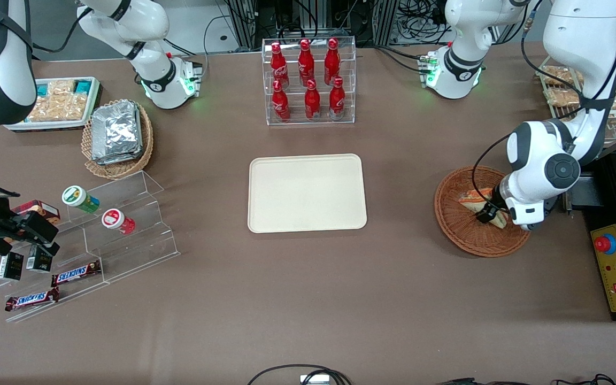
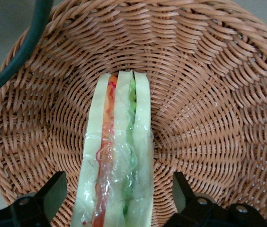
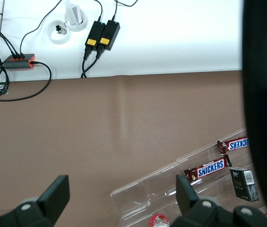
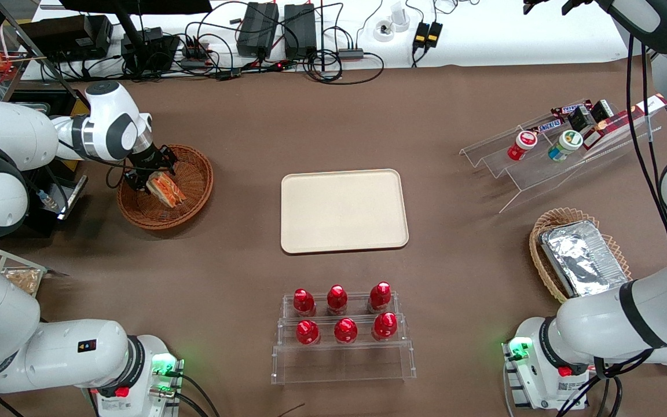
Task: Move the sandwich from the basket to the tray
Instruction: 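Lower the left gripper and close it on the wrapped sandwich, then lift the sandwich and carry it with the left gripper toward the tray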
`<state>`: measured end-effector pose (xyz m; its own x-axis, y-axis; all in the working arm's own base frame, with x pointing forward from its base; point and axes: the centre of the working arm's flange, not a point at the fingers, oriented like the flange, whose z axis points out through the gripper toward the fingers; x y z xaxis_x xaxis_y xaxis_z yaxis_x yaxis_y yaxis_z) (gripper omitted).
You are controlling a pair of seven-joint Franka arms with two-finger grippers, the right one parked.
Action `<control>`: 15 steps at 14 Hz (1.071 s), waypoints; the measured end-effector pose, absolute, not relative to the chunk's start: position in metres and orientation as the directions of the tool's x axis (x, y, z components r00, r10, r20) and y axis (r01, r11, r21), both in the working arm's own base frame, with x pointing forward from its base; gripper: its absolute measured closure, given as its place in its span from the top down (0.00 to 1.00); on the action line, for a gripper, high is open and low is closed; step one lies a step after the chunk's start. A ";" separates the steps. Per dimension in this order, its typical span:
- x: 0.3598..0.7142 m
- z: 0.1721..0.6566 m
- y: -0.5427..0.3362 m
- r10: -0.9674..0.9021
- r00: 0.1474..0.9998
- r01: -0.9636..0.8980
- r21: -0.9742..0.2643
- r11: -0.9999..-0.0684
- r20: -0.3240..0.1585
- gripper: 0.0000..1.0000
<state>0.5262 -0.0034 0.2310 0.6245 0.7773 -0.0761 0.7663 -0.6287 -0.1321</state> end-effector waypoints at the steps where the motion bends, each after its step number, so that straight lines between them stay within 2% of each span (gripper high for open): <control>1: 0.526 0.229 -0.003 0.778 0.623 0.767 -0.135 -0.628 -0.078 0.98; 3: 0.525 0.227 -0.003 0.777 0.625 0.765 -0.139 -0.629 -0.078 0.81; 6: 0.525 0.226 -0.003 0.767 0.637 0.754 -0.147 -0.640 -0.069 0.47; 7: 0.525 0.226 -0.003 0.767 0.638 0.754 -0.148 -0.640 -0.068 0.40; 11: 0.529 0.242 -0.003 0.761 0.647 0.749 -0.142 -0.647 -0.053 0.32; 13: 0.535 0.272 -0.004 0.728 0.684 0.717 -0.141 -0.683 -0.044 0.23; 15: 0.544 0.316 -0.008 0.687 0.726 0.676 -0.141 -0.723 -0.037 0.20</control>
<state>0.5440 -0.0080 0.3162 0.7260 0.6867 -0.0375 0.6765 -0.7228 -0.1409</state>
